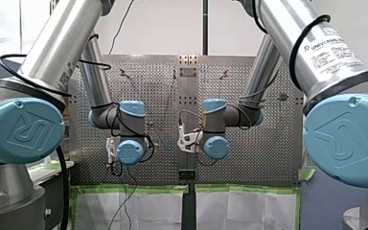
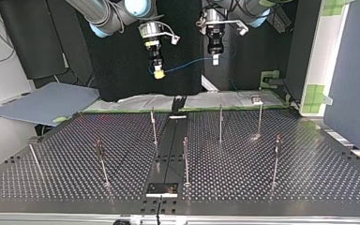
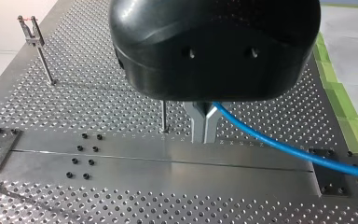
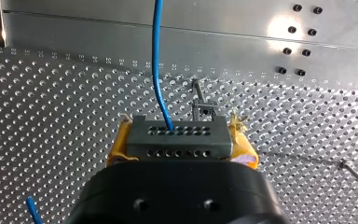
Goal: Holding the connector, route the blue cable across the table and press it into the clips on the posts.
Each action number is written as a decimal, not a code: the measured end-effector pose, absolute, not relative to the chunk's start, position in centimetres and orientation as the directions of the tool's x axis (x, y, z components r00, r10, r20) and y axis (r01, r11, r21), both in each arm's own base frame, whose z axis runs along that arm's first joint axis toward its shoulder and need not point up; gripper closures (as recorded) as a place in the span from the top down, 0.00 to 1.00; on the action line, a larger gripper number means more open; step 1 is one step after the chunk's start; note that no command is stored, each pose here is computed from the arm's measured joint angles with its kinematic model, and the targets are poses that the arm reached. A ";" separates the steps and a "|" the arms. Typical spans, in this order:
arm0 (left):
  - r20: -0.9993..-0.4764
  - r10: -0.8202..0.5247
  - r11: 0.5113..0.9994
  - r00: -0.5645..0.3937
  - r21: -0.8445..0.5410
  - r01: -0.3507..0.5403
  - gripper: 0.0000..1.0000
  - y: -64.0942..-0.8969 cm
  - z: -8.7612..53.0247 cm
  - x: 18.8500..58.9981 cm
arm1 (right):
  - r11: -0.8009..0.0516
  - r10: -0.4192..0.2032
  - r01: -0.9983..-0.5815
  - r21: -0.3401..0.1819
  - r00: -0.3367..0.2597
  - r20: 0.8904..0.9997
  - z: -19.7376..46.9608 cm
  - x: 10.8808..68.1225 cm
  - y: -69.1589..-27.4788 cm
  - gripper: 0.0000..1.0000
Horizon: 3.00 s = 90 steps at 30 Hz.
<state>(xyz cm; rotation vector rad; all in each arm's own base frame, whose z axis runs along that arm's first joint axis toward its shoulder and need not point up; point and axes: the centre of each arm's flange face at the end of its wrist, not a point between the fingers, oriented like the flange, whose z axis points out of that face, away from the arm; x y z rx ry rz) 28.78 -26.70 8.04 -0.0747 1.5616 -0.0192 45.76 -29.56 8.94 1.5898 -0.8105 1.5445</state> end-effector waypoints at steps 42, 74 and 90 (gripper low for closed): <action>-0.998 -0.060 0.998 0.010 -0.060 -0.035 0.00 -26.7 8.0 28.8 | -0.508 0.065 -0.857 0.090 0.066 0.996 8.9 45.8 -29.6 0.00; -0.999 -0.039 0.998 -0.020 -0.038 -0.042 0.00 -26.6 7.6 28.8 | -0.510 0.000 -0.853 0.114 0.133 0.991 5.7 44.8 -29.0 0.00; -0.999 -0.038 0.998 -0.022 -0.037 -0.043 0.00 -26.6 7.6 28.8 | -0.511 -0.015 -0.851 0.119 0.148 0.989 4.7 44.6 -28.8 0.00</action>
